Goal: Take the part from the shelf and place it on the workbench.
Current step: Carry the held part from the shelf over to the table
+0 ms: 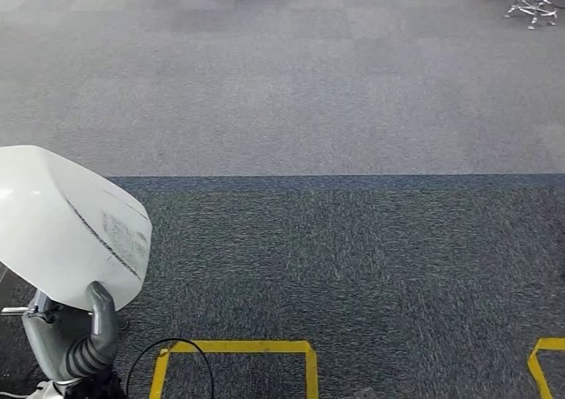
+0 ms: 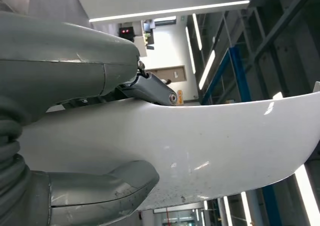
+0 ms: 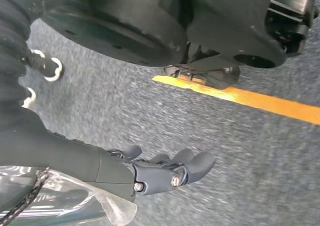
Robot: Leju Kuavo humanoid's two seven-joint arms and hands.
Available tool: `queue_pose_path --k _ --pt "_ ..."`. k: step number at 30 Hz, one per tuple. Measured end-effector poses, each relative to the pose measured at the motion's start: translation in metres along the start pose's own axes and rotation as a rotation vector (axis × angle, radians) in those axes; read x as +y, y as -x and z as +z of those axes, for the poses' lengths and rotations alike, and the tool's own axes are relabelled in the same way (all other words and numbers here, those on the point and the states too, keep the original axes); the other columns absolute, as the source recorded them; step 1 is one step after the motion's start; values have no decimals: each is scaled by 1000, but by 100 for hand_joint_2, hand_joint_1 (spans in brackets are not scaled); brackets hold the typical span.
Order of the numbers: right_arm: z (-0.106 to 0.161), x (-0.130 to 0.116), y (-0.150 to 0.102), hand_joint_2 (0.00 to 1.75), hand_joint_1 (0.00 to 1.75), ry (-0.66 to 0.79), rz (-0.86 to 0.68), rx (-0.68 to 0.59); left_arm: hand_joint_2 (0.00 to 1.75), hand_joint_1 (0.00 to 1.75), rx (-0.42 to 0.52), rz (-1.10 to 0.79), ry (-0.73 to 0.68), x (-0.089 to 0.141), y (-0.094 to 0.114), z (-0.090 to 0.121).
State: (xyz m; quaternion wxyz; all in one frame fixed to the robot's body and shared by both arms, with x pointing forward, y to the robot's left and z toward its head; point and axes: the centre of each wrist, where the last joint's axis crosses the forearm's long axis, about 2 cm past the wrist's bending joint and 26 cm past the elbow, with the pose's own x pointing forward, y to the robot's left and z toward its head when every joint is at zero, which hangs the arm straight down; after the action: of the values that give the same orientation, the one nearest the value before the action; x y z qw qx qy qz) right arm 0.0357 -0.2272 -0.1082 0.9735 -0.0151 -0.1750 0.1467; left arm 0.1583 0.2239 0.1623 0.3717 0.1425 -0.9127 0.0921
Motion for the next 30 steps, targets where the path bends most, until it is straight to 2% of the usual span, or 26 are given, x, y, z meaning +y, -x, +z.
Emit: queue_pose_path --k 6,15,30 --pt "1 1 3 175 0 -5 2 8 175 175 -23 -5 13 -3 -3 -1" --pt "1 4 3 175 0 -6 8 11 175 175 -118 -119 43 -8 -10 2" --pt "0 2 -2 175 0 -10 4 -5 175 175 -140 -121 65 -12 -12 2"
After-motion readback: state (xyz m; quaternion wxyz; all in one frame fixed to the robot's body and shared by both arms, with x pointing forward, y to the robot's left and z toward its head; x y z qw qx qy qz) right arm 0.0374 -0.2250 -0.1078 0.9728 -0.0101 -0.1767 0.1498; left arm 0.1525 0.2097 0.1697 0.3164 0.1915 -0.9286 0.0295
